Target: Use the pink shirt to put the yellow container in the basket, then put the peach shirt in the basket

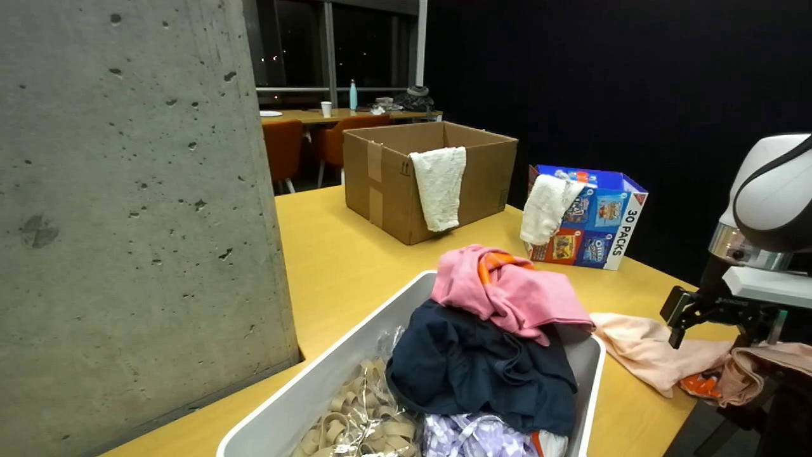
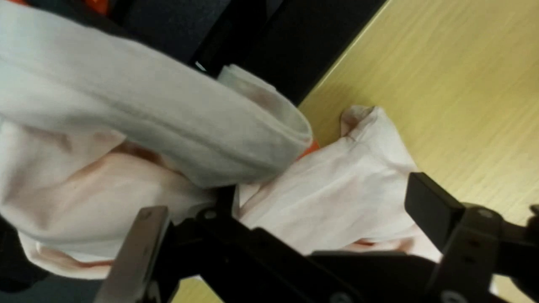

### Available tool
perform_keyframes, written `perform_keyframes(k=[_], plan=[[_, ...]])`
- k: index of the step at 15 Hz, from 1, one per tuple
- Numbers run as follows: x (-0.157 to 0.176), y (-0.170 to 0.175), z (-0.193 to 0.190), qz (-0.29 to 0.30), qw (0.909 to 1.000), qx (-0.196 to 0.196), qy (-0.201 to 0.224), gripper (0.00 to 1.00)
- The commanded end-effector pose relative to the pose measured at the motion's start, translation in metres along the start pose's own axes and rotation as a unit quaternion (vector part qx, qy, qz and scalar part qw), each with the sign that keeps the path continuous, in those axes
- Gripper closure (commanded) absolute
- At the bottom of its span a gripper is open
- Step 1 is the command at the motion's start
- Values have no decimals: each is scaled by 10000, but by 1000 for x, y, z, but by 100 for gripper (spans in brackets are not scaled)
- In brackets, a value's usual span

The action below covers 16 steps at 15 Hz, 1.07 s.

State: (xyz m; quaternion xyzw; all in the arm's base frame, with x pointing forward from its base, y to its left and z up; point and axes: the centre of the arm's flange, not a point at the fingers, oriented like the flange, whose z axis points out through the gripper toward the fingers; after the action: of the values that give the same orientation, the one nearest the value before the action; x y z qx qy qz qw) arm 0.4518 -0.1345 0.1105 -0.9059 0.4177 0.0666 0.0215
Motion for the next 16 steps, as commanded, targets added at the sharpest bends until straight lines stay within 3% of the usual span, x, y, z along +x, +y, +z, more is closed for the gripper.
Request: perform_keyframes(k=[1, 8, 9, 10, 16], plan=[[28, -6, 12, 268, 9995, -141, -110, 0], [59, -16, 38, 634, 9962, -431, -410, 0], [63, -20, 42, 624, 9961, -449, -441, 25], [65, -22, 45, 626, 9958, -466, -473, 26], [69, -26, 46, 661, 9954, -497, -482, 73]])
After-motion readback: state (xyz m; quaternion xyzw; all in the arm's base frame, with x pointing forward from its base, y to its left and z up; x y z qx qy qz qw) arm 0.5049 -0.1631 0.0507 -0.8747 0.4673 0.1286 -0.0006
